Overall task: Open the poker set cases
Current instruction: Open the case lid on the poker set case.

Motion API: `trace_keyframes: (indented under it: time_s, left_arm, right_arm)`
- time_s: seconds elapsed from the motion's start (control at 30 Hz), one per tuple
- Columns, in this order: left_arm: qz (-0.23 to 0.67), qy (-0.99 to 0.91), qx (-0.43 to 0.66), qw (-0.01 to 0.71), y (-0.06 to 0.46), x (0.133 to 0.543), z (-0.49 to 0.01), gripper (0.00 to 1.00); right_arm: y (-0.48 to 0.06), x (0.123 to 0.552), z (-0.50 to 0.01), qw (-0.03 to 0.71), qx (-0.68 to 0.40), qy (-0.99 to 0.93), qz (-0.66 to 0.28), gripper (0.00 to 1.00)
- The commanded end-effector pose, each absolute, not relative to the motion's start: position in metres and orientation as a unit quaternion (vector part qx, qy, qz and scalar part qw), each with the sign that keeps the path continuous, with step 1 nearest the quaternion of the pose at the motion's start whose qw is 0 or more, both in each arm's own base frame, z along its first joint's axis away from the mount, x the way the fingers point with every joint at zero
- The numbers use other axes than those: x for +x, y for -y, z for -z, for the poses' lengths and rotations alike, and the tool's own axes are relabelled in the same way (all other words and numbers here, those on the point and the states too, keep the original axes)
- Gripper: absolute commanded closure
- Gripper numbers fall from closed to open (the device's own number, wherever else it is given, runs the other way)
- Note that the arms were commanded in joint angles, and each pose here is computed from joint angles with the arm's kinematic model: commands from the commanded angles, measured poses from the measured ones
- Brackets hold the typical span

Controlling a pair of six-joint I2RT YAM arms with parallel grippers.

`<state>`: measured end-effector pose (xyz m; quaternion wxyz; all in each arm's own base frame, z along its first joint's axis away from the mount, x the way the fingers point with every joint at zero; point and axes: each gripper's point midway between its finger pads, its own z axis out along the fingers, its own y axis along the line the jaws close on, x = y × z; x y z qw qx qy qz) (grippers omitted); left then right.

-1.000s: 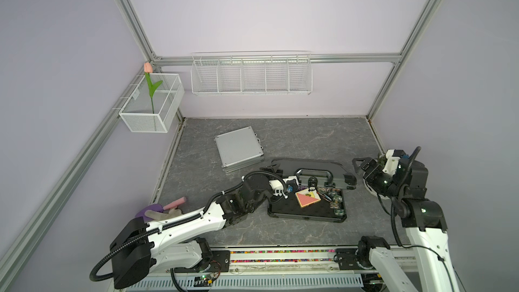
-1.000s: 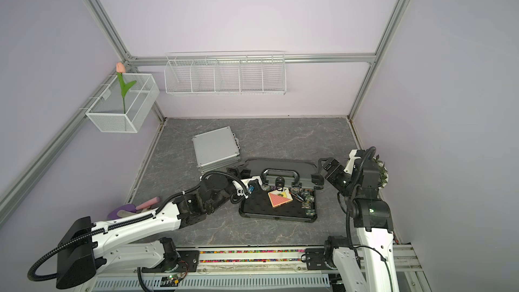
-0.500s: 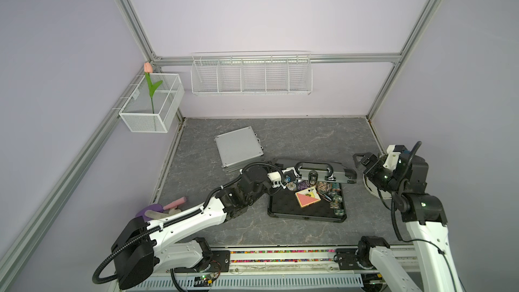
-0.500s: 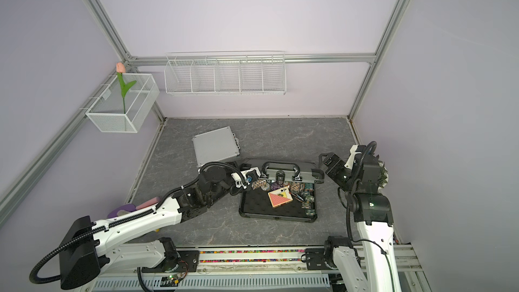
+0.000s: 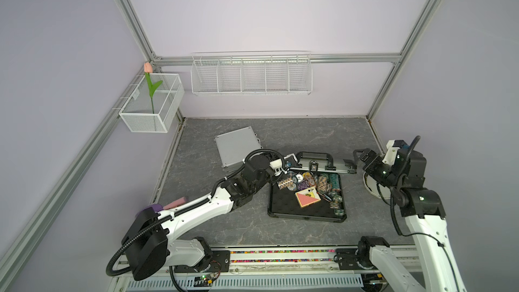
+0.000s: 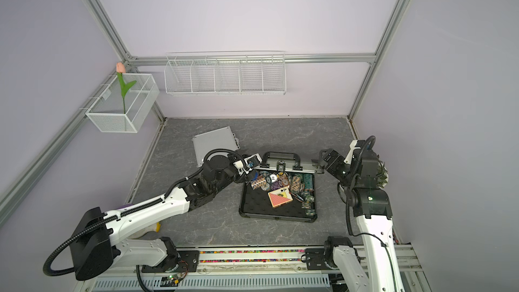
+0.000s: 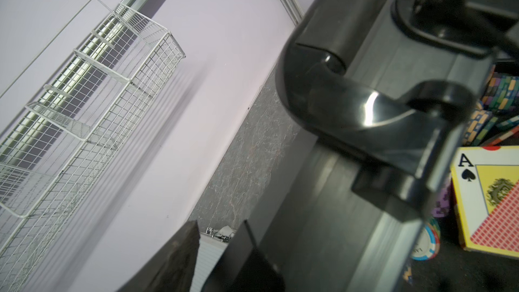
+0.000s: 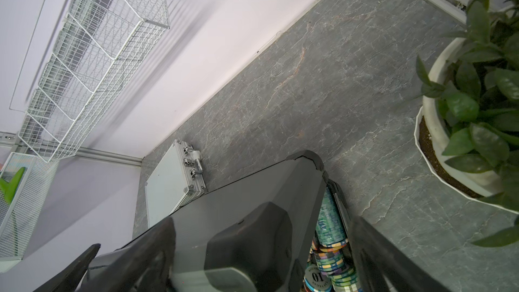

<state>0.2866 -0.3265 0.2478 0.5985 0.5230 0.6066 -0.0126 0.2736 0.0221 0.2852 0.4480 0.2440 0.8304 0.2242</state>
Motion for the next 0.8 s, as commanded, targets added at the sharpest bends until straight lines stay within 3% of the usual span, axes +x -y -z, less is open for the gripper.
trace_keyframes:
  time_s: [0.0, 0.77]
  left_arm:
    - [0.031, -0.599, 0.498, 0.626, 0.334, 0.296, -0.271, 0.23]
    - [0.125, -0.653, 0.453, 0.594, 0.374, 0.329, -0.257, 0.24]
  right_arm:
    - [-0.019, 0.278, -0.304, 0.48, 0.225, -0.822, -0.209, 0.02]
    - [-0.015, 0.276, -0.322, 0.509, 0.208, -0.814, -0.189, 0.02]
